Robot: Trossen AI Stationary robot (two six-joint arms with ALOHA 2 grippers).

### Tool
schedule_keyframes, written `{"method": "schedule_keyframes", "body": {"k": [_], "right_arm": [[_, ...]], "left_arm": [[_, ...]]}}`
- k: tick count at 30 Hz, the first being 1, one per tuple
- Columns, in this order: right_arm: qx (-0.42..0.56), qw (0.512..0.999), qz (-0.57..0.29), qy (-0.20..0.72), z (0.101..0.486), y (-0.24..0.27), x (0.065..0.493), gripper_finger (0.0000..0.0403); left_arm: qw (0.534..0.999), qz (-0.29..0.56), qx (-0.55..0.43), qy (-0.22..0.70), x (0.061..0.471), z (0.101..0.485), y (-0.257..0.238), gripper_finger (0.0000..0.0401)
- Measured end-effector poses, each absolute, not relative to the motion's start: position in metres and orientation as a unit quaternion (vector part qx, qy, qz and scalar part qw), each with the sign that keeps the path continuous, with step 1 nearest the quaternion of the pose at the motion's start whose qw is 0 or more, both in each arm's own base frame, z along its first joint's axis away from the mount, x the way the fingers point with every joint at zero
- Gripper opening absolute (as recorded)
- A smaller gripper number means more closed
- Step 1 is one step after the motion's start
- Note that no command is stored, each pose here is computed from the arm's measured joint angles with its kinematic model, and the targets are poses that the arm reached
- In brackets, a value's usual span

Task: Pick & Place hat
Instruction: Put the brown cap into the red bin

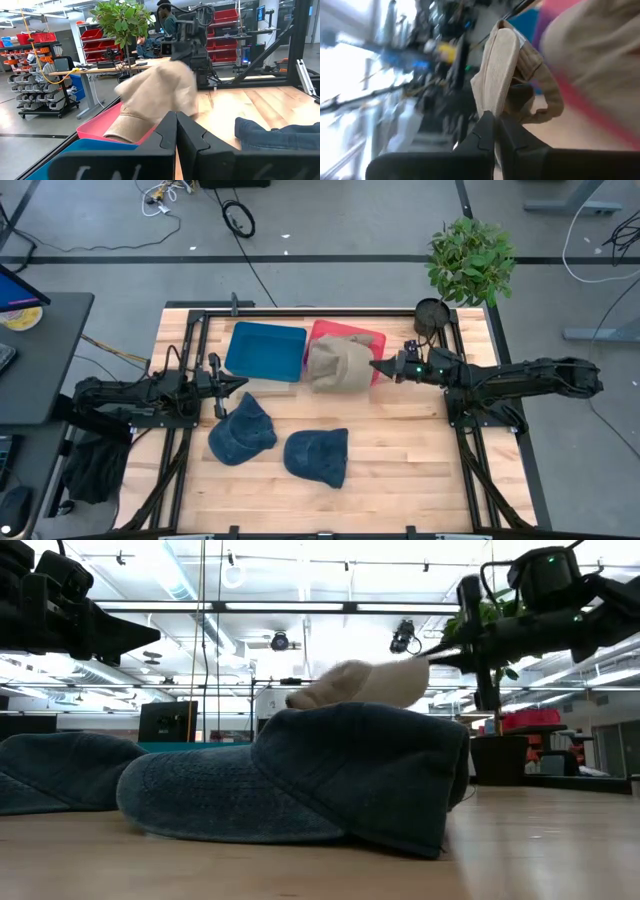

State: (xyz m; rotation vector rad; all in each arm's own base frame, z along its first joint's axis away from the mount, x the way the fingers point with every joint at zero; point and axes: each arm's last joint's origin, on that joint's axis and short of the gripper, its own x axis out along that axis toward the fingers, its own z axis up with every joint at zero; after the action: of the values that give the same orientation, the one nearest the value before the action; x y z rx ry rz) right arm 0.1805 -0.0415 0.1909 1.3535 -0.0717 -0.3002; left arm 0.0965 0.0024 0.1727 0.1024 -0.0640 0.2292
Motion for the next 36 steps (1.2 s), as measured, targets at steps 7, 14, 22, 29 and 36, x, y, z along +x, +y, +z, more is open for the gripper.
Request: {"method": "schedule_keyframes", "body": {"k": [7,14,22,29,36], "right_arm": [[0.629,0.752,-0.195,-0.043,0.181,-0.055,0.182,0.0000],[0.628,0.742,-0.225,-0.062,0.178,-0.066,0.180,0.0000],[0.627,0.731,-0.255,-0.086,0.178,-0.079,0.175,0.0000],[0.620,0.741,-0.216,-0.138,0.191,-0.088,0.172,0.0000],[0.618,0.738,-0.227,-0.147,0.191,-0.092,0.170,0.0000]], "left_arm": [[0.992,0.114,0.051,-0.032,0.097,0.173,0.002,0.0003],[0.992,0.114,0.051,-0.032,0.097,0.173,0.002,0.0003],[0.992,0.114,0.051,-0.032,0.097,0.173,0.002,0.0003],[0.992,0.114,0.051,-0.032,0.097,0.173,0.002,0.0003],[0.992,0.114,0.051,-0.032,0.097,0.173,0.002,0.0003]]}}
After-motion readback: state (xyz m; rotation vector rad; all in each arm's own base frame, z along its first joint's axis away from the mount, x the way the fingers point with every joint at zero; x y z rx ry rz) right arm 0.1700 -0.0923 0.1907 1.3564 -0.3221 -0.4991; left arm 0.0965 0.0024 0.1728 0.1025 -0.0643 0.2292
